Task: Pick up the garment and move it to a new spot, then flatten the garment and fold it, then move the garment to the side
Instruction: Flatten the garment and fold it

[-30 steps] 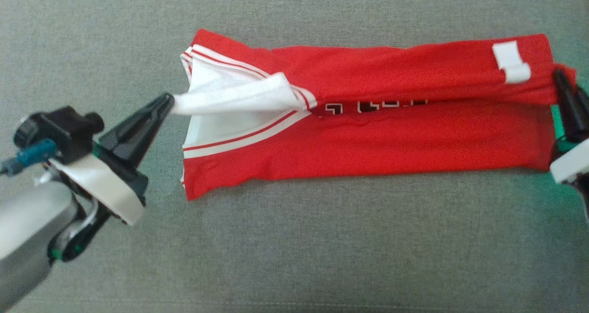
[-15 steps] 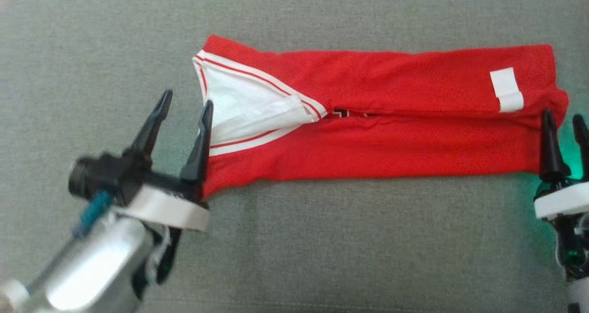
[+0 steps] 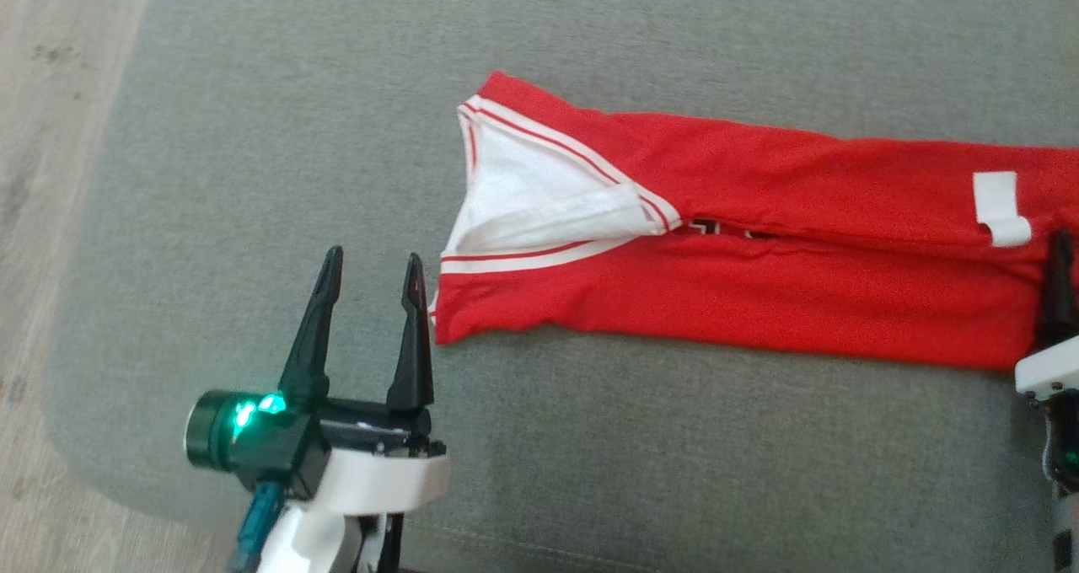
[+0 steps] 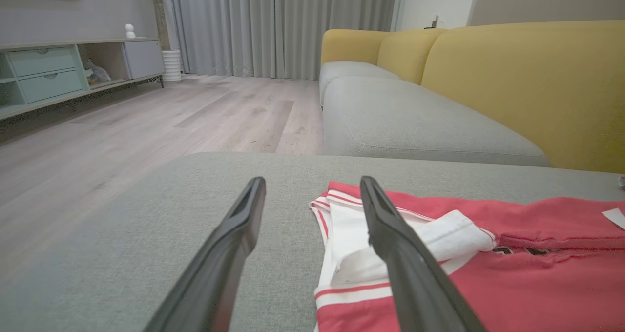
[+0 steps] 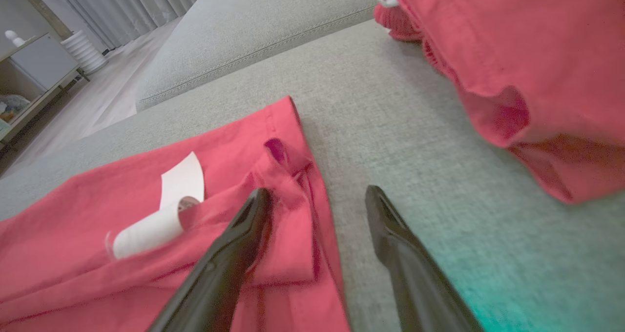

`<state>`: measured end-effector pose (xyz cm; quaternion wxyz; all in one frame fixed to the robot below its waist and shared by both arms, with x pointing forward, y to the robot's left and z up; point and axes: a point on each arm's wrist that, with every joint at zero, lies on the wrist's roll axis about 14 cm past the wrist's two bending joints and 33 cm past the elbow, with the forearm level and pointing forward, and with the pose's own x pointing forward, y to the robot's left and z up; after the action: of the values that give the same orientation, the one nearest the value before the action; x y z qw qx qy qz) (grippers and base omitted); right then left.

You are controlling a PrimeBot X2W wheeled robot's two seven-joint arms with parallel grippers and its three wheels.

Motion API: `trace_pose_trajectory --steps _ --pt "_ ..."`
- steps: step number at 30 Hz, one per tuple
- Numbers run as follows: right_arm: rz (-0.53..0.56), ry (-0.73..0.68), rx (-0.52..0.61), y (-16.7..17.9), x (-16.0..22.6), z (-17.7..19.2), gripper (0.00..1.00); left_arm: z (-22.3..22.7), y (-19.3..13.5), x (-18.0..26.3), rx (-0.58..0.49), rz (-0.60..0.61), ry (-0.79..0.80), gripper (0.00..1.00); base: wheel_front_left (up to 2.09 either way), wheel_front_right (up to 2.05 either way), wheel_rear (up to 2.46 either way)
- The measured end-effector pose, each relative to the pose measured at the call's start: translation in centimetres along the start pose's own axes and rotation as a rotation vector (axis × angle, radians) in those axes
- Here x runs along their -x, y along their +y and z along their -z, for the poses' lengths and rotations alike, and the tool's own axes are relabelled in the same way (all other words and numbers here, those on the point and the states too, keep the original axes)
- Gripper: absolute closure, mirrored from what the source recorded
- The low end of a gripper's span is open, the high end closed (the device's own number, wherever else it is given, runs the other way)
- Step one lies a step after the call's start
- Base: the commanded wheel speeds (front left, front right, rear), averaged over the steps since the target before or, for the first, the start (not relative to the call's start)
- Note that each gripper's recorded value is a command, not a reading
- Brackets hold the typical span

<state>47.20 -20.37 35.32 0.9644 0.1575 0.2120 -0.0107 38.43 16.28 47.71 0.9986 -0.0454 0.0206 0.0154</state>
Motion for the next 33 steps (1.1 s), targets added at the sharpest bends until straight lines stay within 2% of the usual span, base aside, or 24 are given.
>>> trace_pose_trajectory --steps 1,2,3,12,18,20,23,26,29,33 --pt "-0.005 0.005 0.003 0.3 -0.2 0.0 0.39 -0.1 0.2 0.3 -0.004 -0.012 -0.003 0.00 0.00 0.00 0.00" --pt "-0.007 0.006 0.005 0.4 -0.3 -0.1 0.76 -0.1 0.3 0.6 -0.009 -0.013 -0.005 0.00 0.00 0.00 0.00" --pt "-0.009 0.009 0.006 0.6 -0.3 0.0 1.00 -0.1 0.3 0.8 -0.012 -0.013 -0.007 0.00 0.00 0.00 0.00" --pt "0.005 -0.027 -0.013 0.5 0.6 -0.9 1.00 -1.7 0.7 0.8 -0.023 -0.015 -0.064 0.00 0.00 0.00 0.00" --pt "0.075 -0.142 0.033 -3.5 2.2 -6.8 1.00 -1.4 -0.3 0.8 -0.018 0.024 -0.061 0.00 0.00 0.00 0.00" --pt "0.066 -0.169 0.040 -3.5 2.6 -8.8 1.00 -1.2 -0.8 0.7 -0.013 0.044 -0.060 0.00 0.00 0.00 0.00" --pt "0.003 -0.210 0.002 -1.2 3.2 -11.1 1.00 -1.3 -1.6 0.5 -0.007 0.070 -0.065 0.00 0.00 0.00 0.00" --pt "-0.118 -0.248 -0.082 3.5 3.7 -12.8 1.00 -1.4 -1.6 0.5 -0.004 0.072 -0.070 0.00 0.00 0.00 0.00" --pt "-0.244 -0.240 -0.131 8.4 4.4 -13.1 1.00 -1.6 -1.7 0.6 0.004 0.074 -0.074 0.00 0.00 0.00 0.00" --pt "-0.384 -0.207 -0.123 13.8 4.9 -12.7 1.00 -1.5 -1.1 1.0 0.005 0.063 -0.070 0.00 0.00 0.00 0.00"
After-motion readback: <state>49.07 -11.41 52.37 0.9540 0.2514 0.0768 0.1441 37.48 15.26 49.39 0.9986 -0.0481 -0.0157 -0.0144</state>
